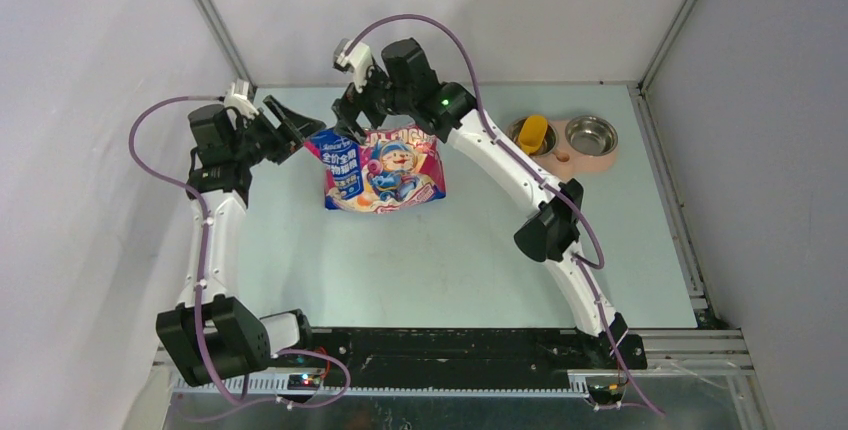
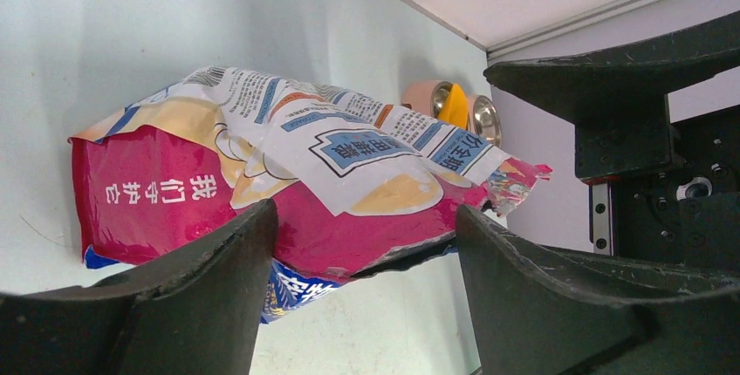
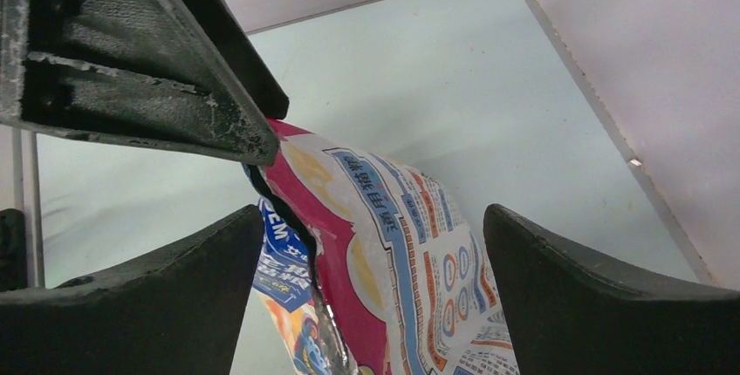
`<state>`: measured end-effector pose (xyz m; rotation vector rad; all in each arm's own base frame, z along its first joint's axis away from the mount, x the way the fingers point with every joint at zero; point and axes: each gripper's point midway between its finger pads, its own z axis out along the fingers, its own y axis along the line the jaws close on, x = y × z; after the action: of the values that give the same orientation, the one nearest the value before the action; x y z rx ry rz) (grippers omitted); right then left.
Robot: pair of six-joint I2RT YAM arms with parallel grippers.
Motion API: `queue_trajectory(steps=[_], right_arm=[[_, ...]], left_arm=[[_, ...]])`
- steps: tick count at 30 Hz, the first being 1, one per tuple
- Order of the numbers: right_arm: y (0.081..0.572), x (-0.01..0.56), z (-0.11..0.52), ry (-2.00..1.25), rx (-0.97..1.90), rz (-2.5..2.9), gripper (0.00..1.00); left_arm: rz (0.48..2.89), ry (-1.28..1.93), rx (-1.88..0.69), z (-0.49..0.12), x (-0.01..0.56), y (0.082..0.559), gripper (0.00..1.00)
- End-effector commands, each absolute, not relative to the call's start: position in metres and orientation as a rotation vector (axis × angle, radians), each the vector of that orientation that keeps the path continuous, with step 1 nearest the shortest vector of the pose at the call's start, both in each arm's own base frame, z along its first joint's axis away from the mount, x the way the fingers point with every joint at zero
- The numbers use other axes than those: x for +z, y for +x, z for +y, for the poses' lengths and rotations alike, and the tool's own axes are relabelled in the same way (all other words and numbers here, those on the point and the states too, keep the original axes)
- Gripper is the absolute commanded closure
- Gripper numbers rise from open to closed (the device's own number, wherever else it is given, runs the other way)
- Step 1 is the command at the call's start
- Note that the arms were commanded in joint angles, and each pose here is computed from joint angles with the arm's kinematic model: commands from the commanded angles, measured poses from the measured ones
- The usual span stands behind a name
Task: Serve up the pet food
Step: Open the pet food bag at the center of the board.
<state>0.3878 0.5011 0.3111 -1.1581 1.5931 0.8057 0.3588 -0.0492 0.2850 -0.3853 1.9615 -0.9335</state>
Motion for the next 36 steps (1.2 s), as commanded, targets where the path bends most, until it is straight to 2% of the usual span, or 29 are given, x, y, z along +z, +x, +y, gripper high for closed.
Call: queue_trajectory(steps=[1,19,25,36], right_arm=[[0.395,0.363,0.493,-1.065,0.761,1.494,0.01],[0.406,0.367,0.481,-1.041,0.738,1.499,0.00],[0.404,0.368,0.482,-1.043,0.744,1.499,0.00],[0.404,0.367,0.481,-1.051,0.738,1.499,0.01]], left_arm=[[1.981,-0.322,-0.976,-0.066,0.291,0.340,0.22],[2.005,-0.276,-0.899,-0.059,0.298,0.327,0.09],[2.018,-0.318,-0.888,-0.047,0.291,0.332,0.08],[1.899,-0.369,-0.961,-0.028,0.329,0.346,0.08]])
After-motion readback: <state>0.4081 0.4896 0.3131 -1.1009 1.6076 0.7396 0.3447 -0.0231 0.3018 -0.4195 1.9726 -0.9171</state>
